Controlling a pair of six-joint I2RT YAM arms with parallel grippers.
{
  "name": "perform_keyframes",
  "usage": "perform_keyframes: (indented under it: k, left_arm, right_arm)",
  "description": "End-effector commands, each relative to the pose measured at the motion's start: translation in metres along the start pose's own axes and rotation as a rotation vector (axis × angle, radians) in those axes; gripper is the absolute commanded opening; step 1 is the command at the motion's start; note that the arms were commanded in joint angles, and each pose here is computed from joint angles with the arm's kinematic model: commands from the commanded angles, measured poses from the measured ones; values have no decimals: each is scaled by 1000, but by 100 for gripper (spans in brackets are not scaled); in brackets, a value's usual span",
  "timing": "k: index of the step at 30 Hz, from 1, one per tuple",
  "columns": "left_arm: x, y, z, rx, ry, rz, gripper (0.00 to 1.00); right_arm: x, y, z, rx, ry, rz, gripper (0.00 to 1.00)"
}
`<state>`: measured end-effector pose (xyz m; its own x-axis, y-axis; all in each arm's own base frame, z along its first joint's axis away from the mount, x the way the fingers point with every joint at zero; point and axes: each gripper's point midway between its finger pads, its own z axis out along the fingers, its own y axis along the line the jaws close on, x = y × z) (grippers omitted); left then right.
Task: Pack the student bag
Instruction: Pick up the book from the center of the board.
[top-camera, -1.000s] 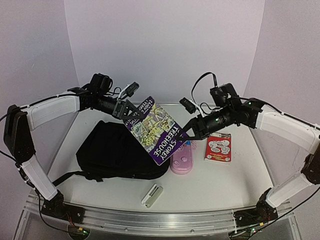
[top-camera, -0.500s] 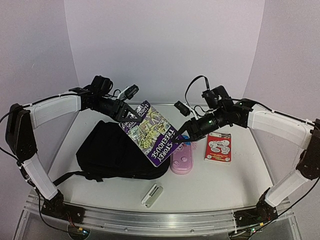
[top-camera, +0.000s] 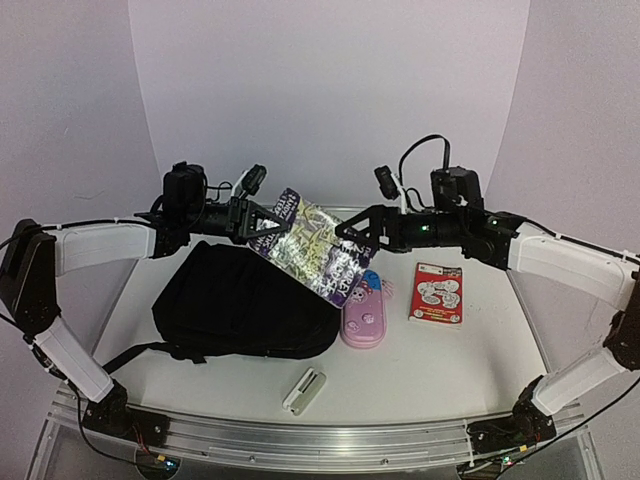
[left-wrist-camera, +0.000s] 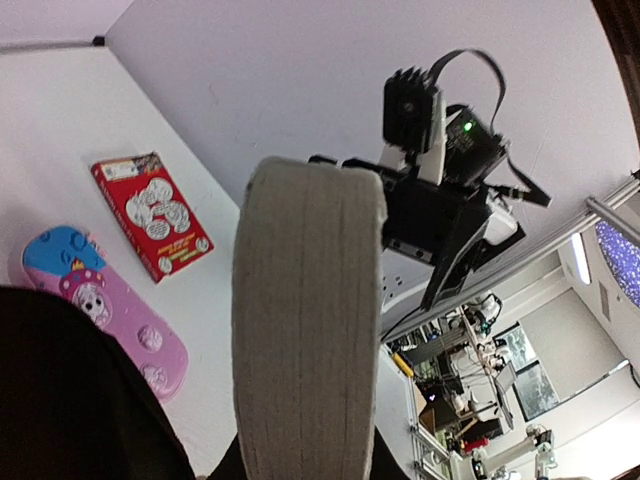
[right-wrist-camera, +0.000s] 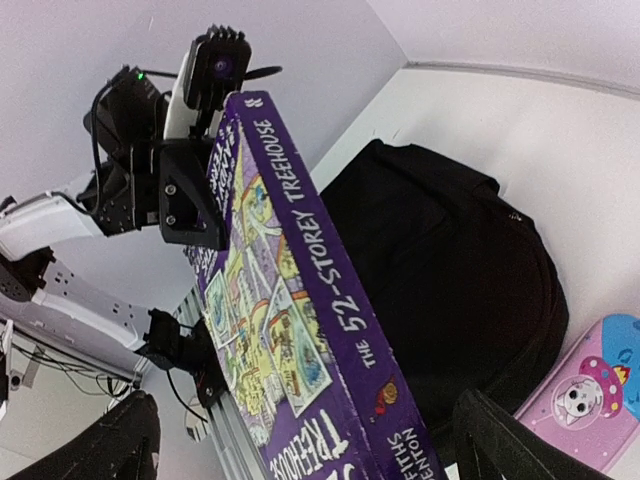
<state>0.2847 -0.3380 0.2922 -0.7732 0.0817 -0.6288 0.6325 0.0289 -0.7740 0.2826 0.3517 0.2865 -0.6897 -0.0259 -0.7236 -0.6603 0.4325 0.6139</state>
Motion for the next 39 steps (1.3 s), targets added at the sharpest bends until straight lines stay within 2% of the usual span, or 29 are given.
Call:
perform_keyframes:
  k: [1,7,11,16,21,24,25,26,29,32,34,39]
  left_arm:
    - [-51,-89,-17,188,-168,236,0]
    - [-52,-98,-20,235,-166,243,0]
    - [-56,-95,-21,207,-189,240,0]
    - [-58,-83,-19,147,-208,221,0]
    - [-58,-64,-19,67,-225,193,0]
    - [-58,-54,-19,9,-237,179,2]
    - [-58,-49,-18,-21,-235,173,7]
    - [-57,-40,-18,-71,-229,164,21]
    - [-47,-10,-14,-237,-202,159,53]
    - [-25,26,-6,-445,-135,148,72]
    - [-9,49,1,-554,-72,135,78]
    - [33,91,33,-682,80,86,84]
  right_arm:
    - [-33,5,-12,15,-182,31,98]
    - [-37,5,-16,-12,-208,61,98]
    - [-36,34,-17,-189,-208,65,94]
    - [-43,62,-21,-342,-230,54,73]
    - [-54,68,-21,-374,-267,51,38]
    - [-57,63,-17,-357,-287,68,13]
    - [-59,58,-17,-334,-303,78,4]
    - [-60,49,-15,-292,-320,96,0]
    - [-68,9,-19,-68,-411,144,0]
    - [-73,-31,-34,189,-472,171,0]
    - [-77,-54,-49,359,-511,176,0]
    - [-73,-99,-83,715,-520,171,0]
